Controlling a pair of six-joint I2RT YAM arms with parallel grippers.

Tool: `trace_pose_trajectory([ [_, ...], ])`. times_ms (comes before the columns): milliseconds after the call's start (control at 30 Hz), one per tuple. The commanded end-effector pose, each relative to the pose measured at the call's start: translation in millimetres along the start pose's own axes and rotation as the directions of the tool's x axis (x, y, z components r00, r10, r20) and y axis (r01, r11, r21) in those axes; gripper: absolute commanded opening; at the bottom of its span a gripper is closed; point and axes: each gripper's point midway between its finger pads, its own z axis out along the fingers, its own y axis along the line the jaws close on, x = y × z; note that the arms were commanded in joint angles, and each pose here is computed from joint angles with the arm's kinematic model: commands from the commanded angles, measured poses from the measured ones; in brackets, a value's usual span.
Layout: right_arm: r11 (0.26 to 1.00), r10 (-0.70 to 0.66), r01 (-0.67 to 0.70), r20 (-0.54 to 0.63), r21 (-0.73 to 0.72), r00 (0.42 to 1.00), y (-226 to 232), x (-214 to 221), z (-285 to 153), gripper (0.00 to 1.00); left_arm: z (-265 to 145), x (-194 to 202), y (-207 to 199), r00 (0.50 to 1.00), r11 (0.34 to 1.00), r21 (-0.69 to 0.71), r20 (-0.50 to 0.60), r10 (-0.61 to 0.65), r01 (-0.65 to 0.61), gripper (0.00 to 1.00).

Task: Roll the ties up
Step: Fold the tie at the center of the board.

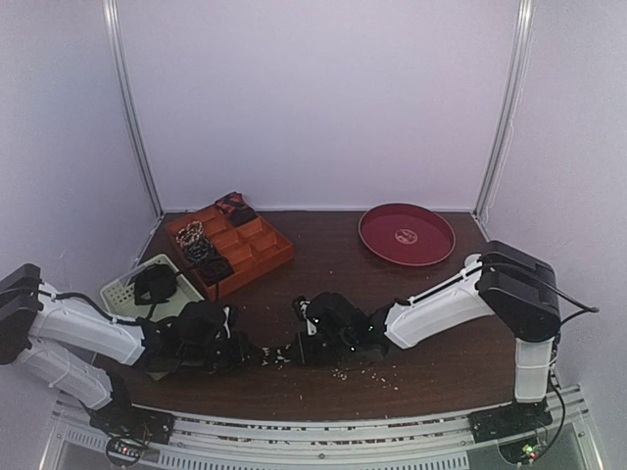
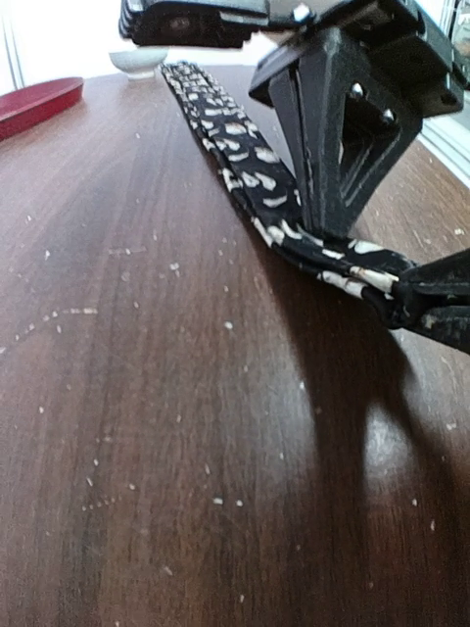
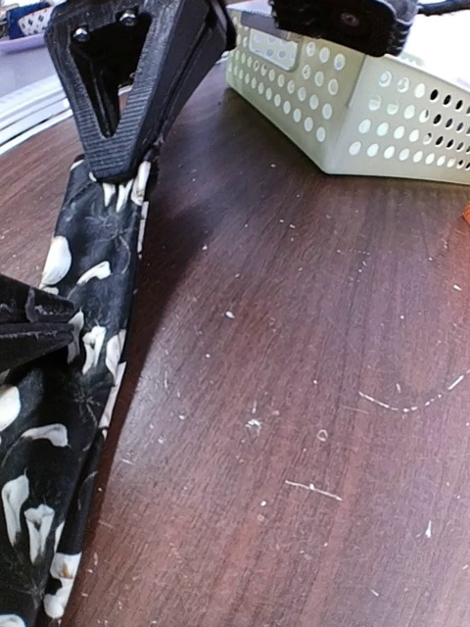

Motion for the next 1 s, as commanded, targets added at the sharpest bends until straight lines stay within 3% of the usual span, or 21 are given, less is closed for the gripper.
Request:
trace_pose_trajectory([
  [0,0.998,-0.043,0.043,-0.009,0.034,0.999,-4,-4,5,0.00,-2,-2,1,0.998,0.997,-0.040,-0.004,0.059,-0.059,0.00],
  [200,0.998,-0.042,0.045,-0.066,0.036,0.997,-10,10,22,0.00,-5,-10,-20,0.997,0.997,0.024,0.019,0.071,-0.072,0.01],
  [500,0.998,-0.037,0.037,-0.013,0.041,0.999,-14,4,10,0.00,-6,-13,-73,0.991,0.955,0.264,0.042,0.127,-0.133,0.21],
  [967,1.000,-0.010,0.013,0.107,-0.026,0.994,-5,-25,-17,0.00,14,-13,-82,0.987,0.949,0.272,0.030,0.156,-0.158,0.31],
])
